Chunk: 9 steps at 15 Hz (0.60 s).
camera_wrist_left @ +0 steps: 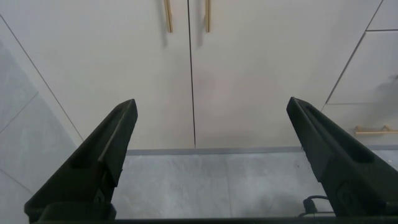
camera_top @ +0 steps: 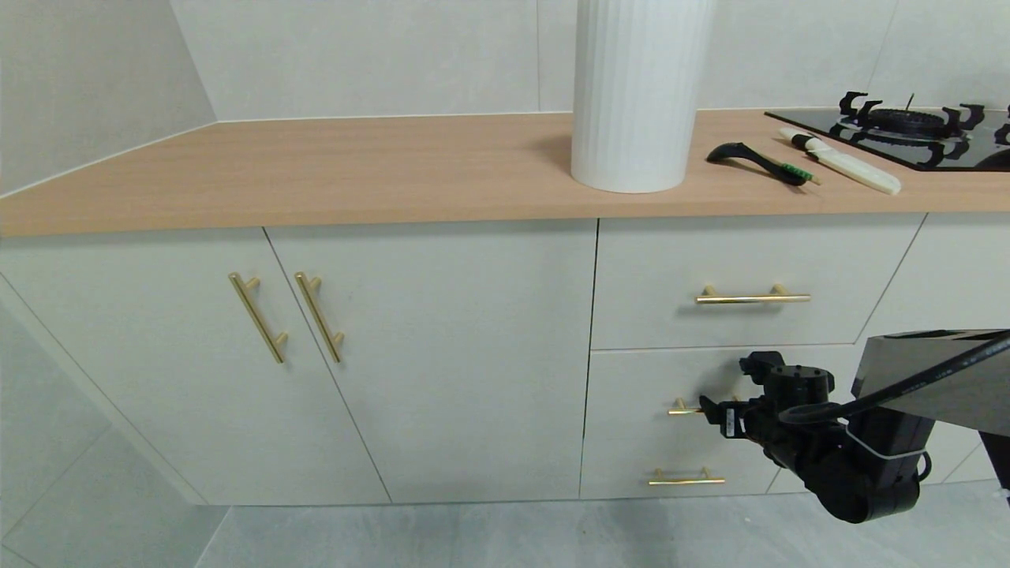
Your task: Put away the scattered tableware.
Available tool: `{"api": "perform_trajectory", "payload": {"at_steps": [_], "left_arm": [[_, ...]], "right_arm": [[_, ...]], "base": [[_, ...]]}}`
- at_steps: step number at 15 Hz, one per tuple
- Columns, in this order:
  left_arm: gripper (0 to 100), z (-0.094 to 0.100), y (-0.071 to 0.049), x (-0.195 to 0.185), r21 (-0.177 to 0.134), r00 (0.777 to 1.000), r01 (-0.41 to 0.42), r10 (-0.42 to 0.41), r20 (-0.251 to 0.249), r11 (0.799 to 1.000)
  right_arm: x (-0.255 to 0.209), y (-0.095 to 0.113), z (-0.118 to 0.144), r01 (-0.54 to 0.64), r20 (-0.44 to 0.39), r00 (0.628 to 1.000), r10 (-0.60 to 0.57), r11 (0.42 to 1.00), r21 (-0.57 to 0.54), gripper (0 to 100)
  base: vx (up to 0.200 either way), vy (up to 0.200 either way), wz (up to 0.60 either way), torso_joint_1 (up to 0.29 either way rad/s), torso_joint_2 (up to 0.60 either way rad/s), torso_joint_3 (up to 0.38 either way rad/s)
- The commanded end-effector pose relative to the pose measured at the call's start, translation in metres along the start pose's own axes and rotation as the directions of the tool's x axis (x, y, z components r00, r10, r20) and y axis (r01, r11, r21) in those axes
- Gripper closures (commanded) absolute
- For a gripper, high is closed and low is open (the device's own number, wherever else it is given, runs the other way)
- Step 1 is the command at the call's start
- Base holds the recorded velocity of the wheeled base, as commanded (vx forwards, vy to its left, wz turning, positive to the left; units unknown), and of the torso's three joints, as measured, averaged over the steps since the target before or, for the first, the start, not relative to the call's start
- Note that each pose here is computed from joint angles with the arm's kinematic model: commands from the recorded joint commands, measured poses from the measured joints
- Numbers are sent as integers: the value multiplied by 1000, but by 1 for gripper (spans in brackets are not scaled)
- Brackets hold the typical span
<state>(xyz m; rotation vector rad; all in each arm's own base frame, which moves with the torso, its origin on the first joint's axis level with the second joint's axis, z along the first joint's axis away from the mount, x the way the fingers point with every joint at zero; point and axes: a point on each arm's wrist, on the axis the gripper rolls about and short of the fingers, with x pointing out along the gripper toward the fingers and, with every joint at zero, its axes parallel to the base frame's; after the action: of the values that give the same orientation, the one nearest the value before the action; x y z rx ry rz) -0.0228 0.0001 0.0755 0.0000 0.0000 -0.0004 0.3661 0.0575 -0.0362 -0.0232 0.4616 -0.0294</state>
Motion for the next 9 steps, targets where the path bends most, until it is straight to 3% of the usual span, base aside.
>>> {"api": "perform_trajectory", "payload": {"at_steps": [1,9], "left_arm": [[0,0,0,0,0,1000,0,0,0,1000],[0,0,0,0,0,1000,0,0,-2,1000]], "right_arm": [[0,0,-2,0,-10,1000,0,1000,-3,0],[-3,-1,-3,1,-21,1000,-1,1000,-7,0]], "base": [[0,0,0,0,0,0],[0,0,0,0,0,0]]}}
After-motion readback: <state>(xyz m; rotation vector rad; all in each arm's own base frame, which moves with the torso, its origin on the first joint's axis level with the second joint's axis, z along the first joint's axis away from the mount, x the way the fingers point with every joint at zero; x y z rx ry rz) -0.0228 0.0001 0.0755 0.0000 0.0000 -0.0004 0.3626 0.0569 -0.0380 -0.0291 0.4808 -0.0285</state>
